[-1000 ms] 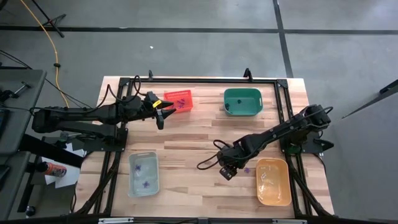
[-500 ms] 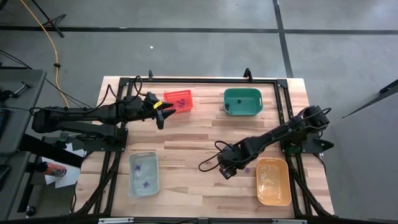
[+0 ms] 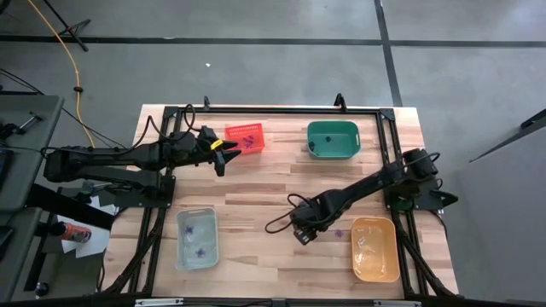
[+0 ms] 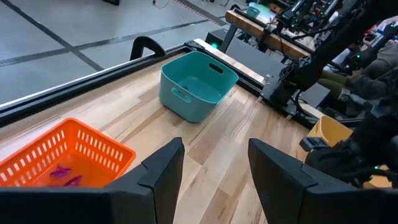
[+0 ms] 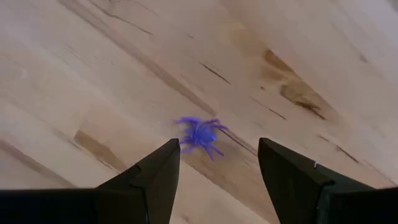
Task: Sort Halloween decoration
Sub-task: Put the purple spider toy into the white bin
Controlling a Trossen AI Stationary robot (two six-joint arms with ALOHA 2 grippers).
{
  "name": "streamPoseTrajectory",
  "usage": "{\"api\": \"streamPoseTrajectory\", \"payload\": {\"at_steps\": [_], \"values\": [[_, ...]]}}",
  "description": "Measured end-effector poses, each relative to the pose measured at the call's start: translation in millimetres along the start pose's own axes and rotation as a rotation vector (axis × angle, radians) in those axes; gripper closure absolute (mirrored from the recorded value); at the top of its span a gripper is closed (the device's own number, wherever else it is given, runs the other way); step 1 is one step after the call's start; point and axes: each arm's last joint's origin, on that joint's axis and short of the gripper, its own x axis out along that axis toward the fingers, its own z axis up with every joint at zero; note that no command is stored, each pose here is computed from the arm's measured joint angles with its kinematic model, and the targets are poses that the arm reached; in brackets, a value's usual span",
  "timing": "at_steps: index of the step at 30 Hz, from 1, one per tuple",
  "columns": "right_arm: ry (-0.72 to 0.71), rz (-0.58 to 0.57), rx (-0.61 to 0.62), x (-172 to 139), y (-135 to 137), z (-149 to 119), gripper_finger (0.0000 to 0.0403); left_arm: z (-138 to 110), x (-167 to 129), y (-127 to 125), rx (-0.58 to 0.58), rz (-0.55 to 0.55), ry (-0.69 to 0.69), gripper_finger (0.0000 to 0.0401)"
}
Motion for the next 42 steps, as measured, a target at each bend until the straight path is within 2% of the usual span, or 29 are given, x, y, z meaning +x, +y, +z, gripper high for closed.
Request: {"api": "streamPoseTrajectory", "payload": {"at_steps": [7, 11, 13, 15, 19, 21, 26, 32, 36, 39, 42], "values": [[0.06, -0.009, -0.005, 19.1, 3.5, -0.2, 0.019, 0.2, 0.0, 0.2, 0.006, 0.007, -0.005, 0.0229], [0.028, -0.054, -0.026, 26.7, 3.9, -4.7, 0.0194, 0.9, -0.3, 0.7, 0.005, 0.028, -0.019, 0.0229], [0.008, -0.069, -0.034, 27.6, 3.8, -6.9, 0.0212, 3.7, -1.3, -0.1, -0.002, 0.025, -0.048, 0.0229], [-0.014, -0.09, -0.046, 28.6, 3.7, -10.4, 0.0246, 9.0, -2.1, -2.3, -0.006, 0.004, -0.102, 0.0229], [-0.06, -0.15, -0.102, 30.0, 2.6, -20.3, 0.0356, 24.6, -6.2, -7.3, 0.027, 0.007, -0.221, 0.0229], [-0.092, -0.164, -0.15, 27.5, 3.1, -26.2, 0.039, 33.2, -8.5, -9.9, 0.039, 0.029, -0.25, 0.0229], [-0.221, -0.155, -0.217, 9.2, 4.1, -34.7, 0.0398, 55.4, -15.9, -17.8, 0.082, 0.046, -0.322, 0.0229], [-0.508, -0.108, -0.31, -37.2, 4.3, -25.8, 0.0402, 73.3, -23.4, -25.5, 0.095, 0.009, -0.351, 0.0229], [-0.732, 0.013, -0.39, -64.0, 15.6, -5.9, 0.0402, 71.5, -26.5, -28.5, 0.068, -0.121, -0.285, 0.0229], [-0.839, 0.218, -0.492, -78.6, 33.6, 12.5, 0.0402, 71.5, -35.2, -29.9, 0.037, -0.221, -0.249, 0.0229], [-0.961, 0.407, -0.559, -86.8, 52.1, 26.3, 0.0402, 74.9, -48.9, -29.7, 0.01, -0.276, -0.269, 0.0229]]}}
